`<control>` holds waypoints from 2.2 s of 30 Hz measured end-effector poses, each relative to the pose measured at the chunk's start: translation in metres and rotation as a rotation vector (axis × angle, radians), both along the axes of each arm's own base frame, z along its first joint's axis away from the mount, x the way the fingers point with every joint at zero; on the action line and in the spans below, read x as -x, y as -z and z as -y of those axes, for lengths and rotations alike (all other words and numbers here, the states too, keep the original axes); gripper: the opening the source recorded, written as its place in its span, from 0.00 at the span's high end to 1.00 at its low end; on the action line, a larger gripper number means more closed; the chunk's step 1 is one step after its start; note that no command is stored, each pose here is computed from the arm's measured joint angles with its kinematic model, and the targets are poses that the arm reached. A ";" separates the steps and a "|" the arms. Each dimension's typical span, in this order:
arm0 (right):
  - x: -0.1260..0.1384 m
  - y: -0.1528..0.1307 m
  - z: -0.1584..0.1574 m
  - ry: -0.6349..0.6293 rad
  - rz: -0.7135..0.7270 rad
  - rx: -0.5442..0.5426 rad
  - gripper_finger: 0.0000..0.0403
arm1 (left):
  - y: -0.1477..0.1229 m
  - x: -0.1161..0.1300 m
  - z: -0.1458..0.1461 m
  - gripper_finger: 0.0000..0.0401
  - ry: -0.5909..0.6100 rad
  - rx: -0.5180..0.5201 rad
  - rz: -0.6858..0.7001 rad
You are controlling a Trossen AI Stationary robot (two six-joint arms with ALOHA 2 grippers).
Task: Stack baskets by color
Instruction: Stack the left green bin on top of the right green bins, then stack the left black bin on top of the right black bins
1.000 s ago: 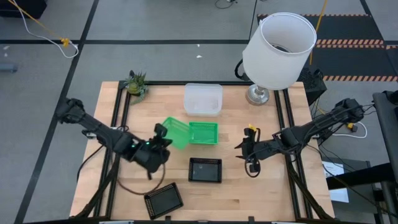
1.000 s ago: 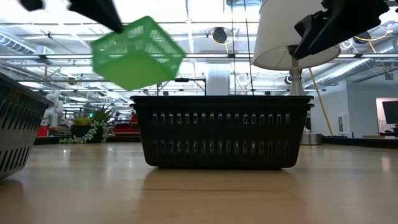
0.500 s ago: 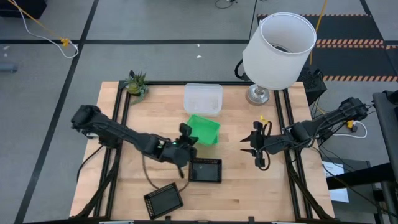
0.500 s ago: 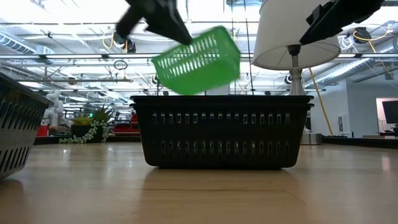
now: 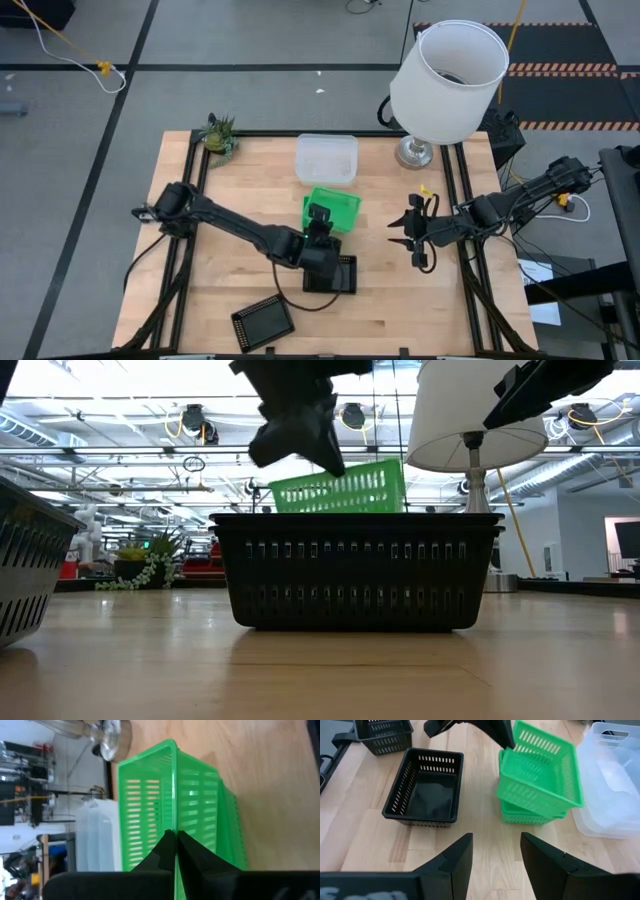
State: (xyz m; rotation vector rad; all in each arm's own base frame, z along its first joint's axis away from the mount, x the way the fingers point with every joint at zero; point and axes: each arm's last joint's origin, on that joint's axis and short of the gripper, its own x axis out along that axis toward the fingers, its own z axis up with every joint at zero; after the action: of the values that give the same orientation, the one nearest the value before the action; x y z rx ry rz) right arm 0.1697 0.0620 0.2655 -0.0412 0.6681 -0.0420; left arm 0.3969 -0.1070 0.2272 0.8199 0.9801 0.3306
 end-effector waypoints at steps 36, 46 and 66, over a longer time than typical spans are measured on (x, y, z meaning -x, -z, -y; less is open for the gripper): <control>0.000 0.000 0.000 -0.002 0.001 -0.003 0.60 | 0.005 0.002 -0.021 0.92 -0.217 0.209 0.075; -0.001 0.000 0.000 -0.001 0.008 -0.005 0.60 | 0.005 0.001 -0.022 0.70 -0.290 0.276 0.143; -0.011 0.025 0.008 -0.019 0.115 0.055 0.60 | 0.002 0.000 -0.035 0.97 -0.338 0.430 0.137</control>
State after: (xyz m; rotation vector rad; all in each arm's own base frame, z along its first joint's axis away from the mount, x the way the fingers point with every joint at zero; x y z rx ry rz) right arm 0.1804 0.0543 0.2408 -0.0969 0.5517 -0.0442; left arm 0.3964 -0.0720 0.2254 0.2358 1.0133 0.4400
